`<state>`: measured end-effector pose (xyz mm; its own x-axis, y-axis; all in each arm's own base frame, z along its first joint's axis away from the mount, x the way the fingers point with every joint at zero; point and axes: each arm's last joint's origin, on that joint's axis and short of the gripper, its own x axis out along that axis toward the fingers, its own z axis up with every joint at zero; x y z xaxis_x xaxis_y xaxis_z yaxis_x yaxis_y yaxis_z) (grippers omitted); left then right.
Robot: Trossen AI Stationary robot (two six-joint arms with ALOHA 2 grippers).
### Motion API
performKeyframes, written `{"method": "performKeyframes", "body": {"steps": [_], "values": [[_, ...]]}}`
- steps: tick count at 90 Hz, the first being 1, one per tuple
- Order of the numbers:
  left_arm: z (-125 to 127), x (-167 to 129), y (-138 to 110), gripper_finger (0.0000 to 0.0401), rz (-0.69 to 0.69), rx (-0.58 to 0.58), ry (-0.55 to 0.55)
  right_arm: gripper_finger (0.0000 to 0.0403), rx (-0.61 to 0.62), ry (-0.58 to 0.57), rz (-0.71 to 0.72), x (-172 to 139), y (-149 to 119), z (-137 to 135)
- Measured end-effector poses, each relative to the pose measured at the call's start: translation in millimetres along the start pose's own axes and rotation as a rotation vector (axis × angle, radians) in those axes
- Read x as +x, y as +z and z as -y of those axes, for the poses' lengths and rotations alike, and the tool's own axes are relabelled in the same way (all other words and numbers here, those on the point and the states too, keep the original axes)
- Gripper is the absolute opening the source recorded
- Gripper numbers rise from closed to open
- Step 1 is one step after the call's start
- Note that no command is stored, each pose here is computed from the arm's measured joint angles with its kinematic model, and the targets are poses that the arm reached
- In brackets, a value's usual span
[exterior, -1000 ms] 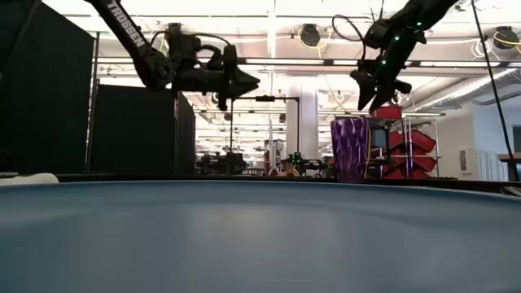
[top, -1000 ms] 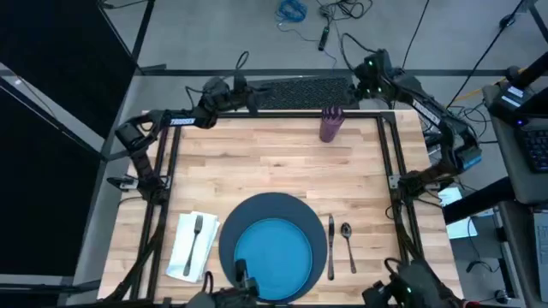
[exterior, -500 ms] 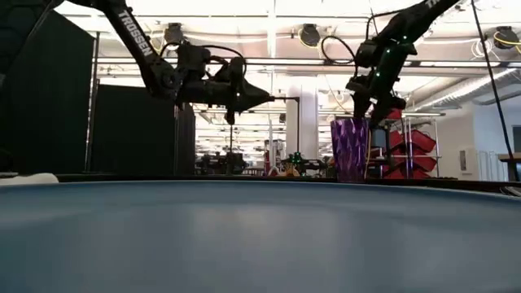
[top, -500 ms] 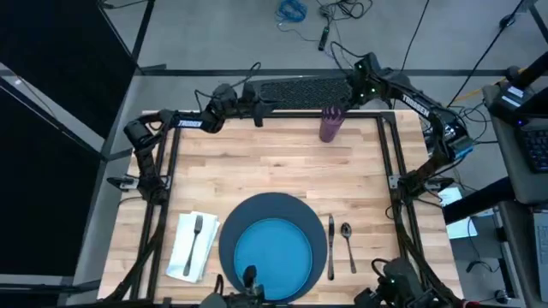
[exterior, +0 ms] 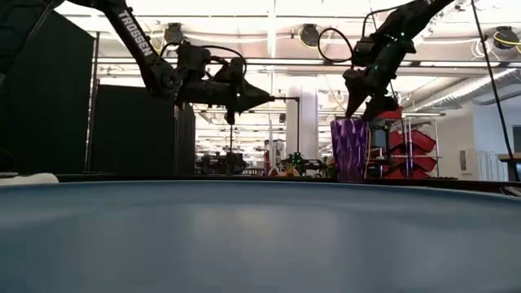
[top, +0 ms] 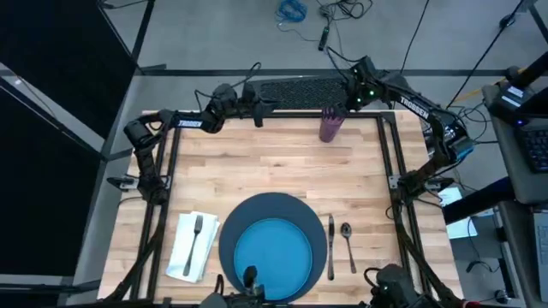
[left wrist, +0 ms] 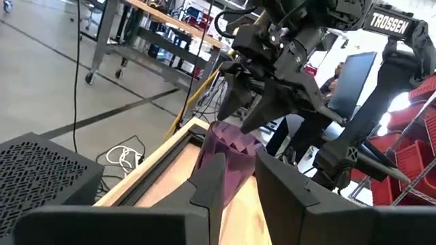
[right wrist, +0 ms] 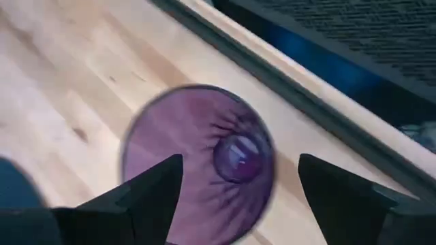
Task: Set table place
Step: Put the cup on the top right of the placemat
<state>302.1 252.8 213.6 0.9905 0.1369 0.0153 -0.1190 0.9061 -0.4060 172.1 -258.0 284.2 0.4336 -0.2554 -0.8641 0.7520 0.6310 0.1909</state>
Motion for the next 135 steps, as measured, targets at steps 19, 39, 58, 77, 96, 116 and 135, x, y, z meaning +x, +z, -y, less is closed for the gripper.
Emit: {"method": "performKeyframes", "body": {"steps": [19, 39, 58, 77, 96, 116, 135], "values": [[3, 2, -1, 0.0068, -0.005, 0.002, -0.01, 0.0279, -0.018, -0.058, -0.047, 10, -1, -2], [8, 5, -5, 0.0068, -0.033, 0.011, -0.056, 0.0261, -0.04, -0.043, -0.158, 46, -2, -9], [8, 4, -7, 0.0068, -0.059, -0.002, -0.072, 0.0079, -0.135, -0.079, -0.24, 67, -6, -18], [8, 5, -8, 0.0068, -0.076, -0.011, -0.082, 0.0003, -0.178, -0.065, -0.278, 59, -9, -22], [16, 10, -12, 0.0068, -0.09, -0.011, -0.113, 0.0001, -0.209, -0.052, -0.325, 13, -2, -33], [48, 24, -27, 0.0068, -0.166, -0.009, -0.286, 0.0001, -0.236, 0.024, -0.333, -39, -17, -62], [90, 28, -57, 0.0068, -0.196, 0.042, -0.328, 0.0, -0.305, 0.072, -0.316, -72, -43, -109]]}}
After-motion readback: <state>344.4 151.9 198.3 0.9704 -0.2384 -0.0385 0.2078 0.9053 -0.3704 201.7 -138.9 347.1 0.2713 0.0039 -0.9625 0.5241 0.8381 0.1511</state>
